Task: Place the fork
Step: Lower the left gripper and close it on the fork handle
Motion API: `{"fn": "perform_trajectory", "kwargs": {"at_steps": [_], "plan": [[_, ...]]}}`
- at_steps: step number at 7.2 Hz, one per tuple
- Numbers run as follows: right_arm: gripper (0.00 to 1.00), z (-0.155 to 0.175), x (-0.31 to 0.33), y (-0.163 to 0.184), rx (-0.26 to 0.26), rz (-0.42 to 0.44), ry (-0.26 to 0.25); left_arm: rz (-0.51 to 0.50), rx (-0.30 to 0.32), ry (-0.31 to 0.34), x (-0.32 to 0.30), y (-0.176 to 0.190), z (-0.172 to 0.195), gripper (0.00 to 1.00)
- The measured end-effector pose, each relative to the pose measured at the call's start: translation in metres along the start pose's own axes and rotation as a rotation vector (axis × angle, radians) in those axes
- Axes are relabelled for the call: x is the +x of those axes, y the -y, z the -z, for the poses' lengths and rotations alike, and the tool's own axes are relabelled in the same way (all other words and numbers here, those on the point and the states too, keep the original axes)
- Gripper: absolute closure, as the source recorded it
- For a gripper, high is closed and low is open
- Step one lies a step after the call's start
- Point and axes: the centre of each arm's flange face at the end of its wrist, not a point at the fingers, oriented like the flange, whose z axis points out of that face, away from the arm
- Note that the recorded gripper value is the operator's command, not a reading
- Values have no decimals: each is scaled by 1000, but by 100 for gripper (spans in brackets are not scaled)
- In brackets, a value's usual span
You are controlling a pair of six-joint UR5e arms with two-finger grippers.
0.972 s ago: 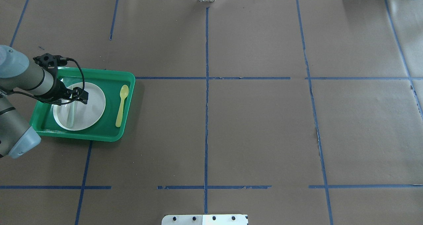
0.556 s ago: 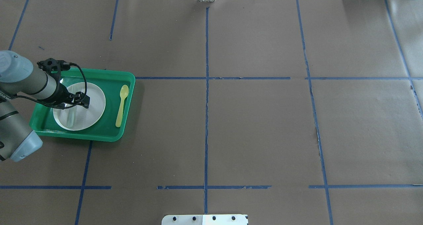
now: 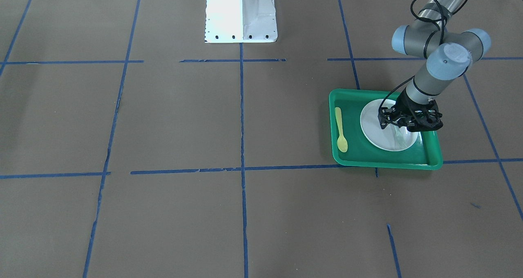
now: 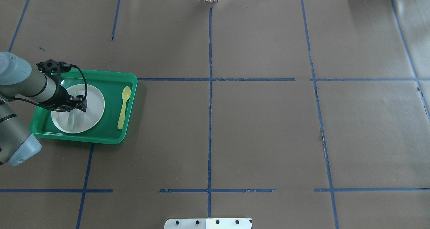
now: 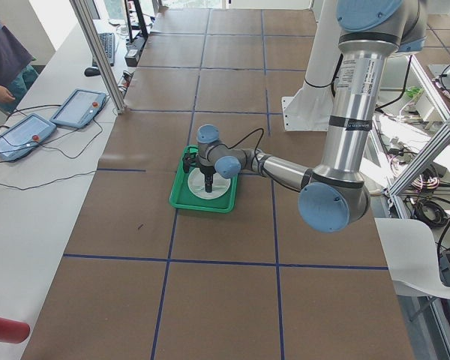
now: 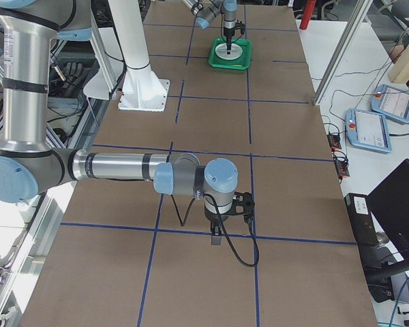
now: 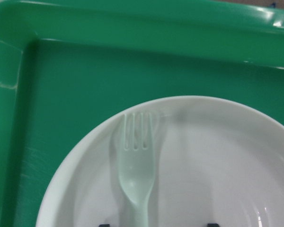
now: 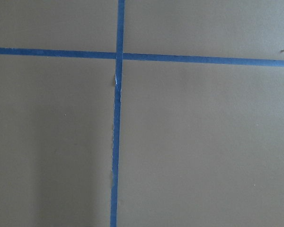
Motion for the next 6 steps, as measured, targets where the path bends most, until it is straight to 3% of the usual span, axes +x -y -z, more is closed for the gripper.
{"fn": "perform_trajectory", "kwargs": {"at_steps": [4,6], "plan": [[0,0,0,0,0,0,0,5,0,-5,0,-1,2,100],[0,0,0,0,0,0,0,6,0,-10,2,-1,5,100]]}}
